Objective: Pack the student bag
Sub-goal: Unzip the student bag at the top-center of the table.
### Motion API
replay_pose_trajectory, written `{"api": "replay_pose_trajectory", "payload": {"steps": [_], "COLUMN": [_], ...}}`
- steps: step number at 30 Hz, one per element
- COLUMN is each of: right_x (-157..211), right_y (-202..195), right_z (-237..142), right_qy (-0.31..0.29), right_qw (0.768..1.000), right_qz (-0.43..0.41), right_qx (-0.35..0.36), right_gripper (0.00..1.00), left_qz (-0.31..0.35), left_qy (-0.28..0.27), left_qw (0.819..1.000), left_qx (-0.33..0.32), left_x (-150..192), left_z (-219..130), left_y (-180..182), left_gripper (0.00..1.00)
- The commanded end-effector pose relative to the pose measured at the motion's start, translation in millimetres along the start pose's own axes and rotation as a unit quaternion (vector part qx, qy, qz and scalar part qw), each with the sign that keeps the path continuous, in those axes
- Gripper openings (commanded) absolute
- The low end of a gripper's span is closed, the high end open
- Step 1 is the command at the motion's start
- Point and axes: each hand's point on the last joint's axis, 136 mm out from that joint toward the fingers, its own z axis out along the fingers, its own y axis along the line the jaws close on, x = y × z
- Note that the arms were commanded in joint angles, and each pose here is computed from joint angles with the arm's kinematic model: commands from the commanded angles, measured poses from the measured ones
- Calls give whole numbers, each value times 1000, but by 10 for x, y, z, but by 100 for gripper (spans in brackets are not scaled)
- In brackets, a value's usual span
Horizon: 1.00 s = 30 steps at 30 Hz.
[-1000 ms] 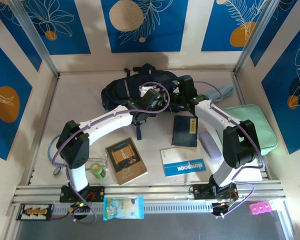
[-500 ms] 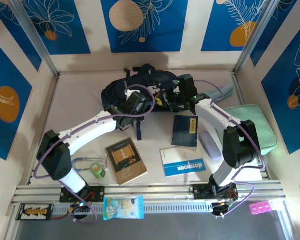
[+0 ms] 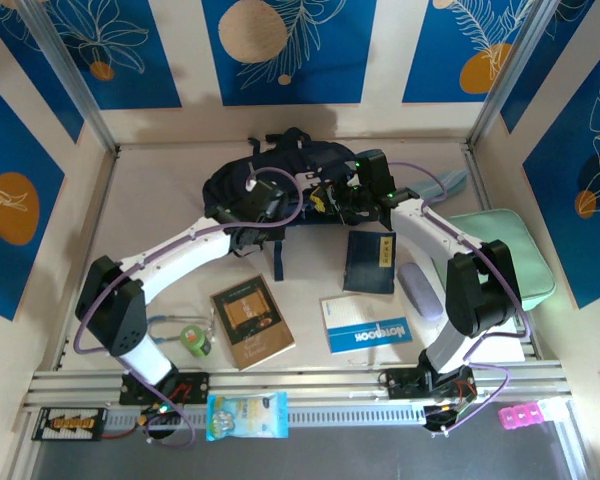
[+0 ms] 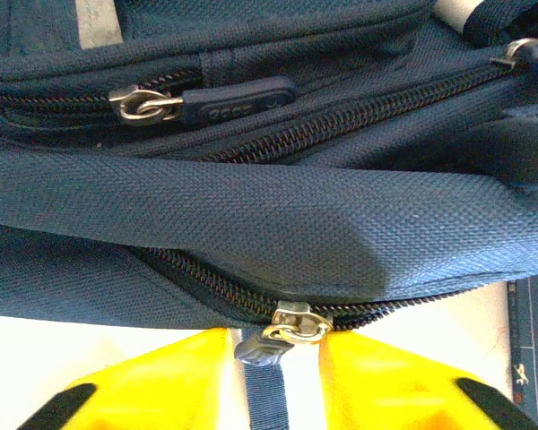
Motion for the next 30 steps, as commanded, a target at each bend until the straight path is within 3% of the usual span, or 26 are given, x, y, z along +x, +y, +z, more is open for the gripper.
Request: {"api": "replay_pose_trajectory", "payload": {"steps": [1,14,20,30], "right_x": [220,210,172,48], "right_y": [374,361,337,224], "right_z": [-196,-170,-170,-202], "right_qy": [25,28,22,-1], "right_qw": [997,998,998,999], "right_qz": [-29,-27,-30,-37], "right_qx": [-60,-56,-53,-35], "right_gripper": [0,0,0,0], "left_qz": [-2,18,18,2], "left_qy": [2,7,0,-14], "left_qw": [1000,1000,1000,1000], "left_qx": [-1,19,-6,-25], "left_x": [-54,-63,-105,-127], "left_z": [-24,52,16,-131], "left_y": [-4,-98,6,256], "left_gripper": [27,31,14,0]}}
